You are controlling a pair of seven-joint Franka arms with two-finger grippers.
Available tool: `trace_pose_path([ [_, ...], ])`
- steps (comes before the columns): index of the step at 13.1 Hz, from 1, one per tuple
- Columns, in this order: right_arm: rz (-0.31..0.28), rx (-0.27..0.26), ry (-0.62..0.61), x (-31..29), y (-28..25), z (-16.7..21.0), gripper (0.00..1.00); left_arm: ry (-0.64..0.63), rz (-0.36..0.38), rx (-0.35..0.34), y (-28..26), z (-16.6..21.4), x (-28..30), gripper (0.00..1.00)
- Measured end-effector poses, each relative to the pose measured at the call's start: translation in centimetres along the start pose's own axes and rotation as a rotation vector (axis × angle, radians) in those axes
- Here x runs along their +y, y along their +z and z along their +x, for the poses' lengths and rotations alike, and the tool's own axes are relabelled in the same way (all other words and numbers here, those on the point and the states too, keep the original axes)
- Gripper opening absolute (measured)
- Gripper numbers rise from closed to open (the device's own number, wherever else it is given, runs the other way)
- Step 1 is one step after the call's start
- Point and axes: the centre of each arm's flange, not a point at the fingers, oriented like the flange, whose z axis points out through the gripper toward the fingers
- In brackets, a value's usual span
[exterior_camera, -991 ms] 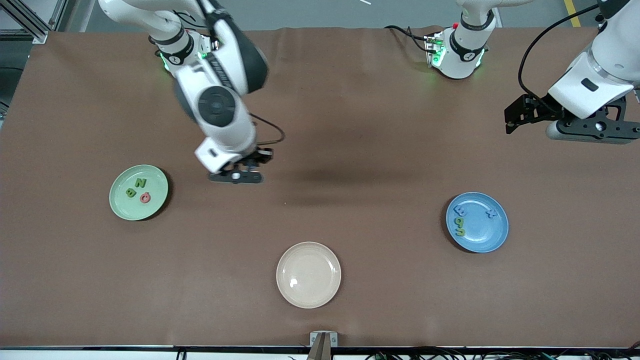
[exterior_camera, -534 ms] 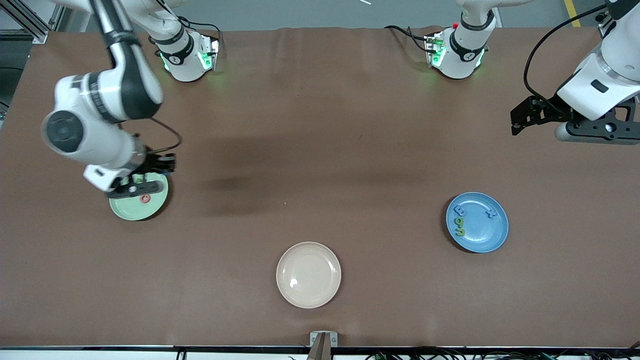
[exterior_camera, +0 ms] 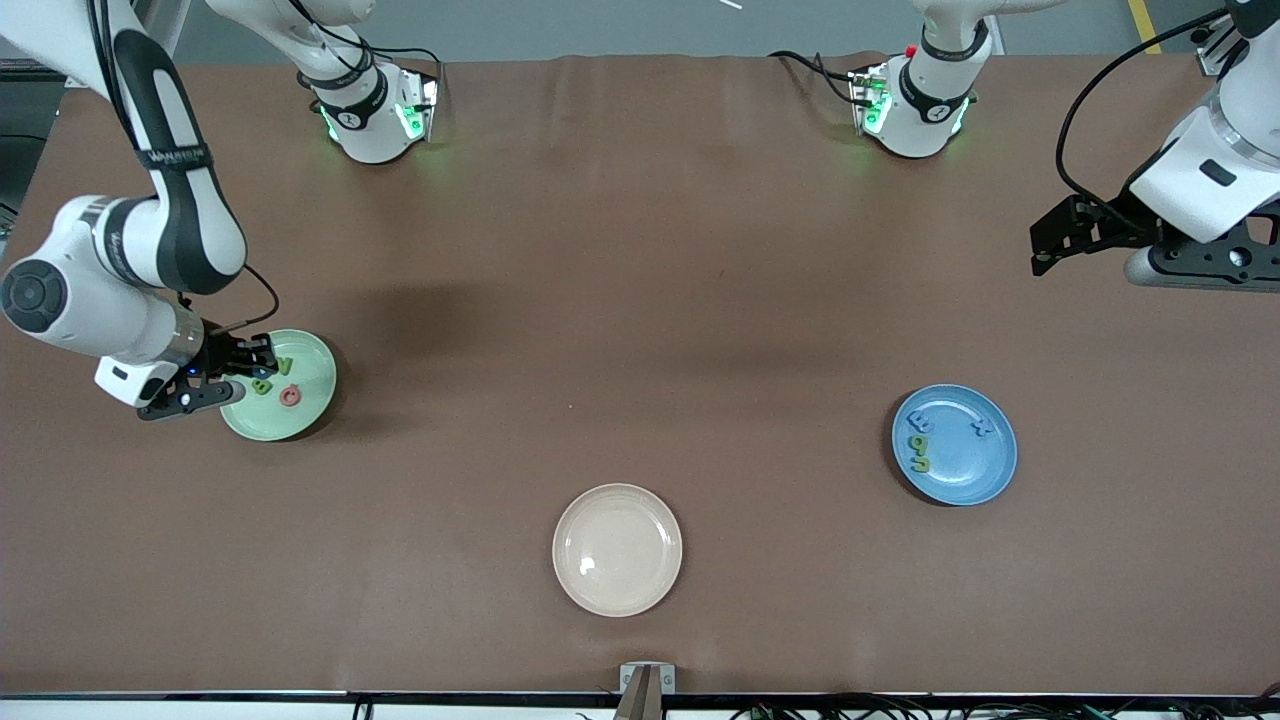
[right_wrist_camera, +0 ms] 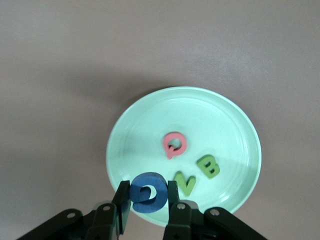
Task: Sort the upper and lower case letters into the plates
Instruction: 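Carry the blue c to the green plate and open the right gripper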
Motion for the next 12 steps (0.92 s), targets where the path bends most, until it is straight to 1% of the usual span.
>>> trace_pose_path([
  [2, -0.008, 0.011, -0.001, -0.1, 3.8, -0.5, 0.34, -0.001, -0.001, -0.001, 0.1, 0.1, -0.1, 1.00],
  [5, -0.005, -0.002, -0.006, -0.4, 7.1, -0.7, 0.34, -0.011, -0.001, 0.004, -0.2, 0.2, -0.7, 1.00],
  [9, 0.001, -0.019, -0.006, -0.4, 8.3, -0.9, 0.34, -0.017, 0.000, 0.003, -0.2, 0.2, -1.0, 1.00],
  [12, 0.010, -0.042, -0.005, -0.6, 9.2, -1.4, 0.34, -0.019, -0.001, -0.001, 0.0, 0.2, -1.1, 1.00],
])
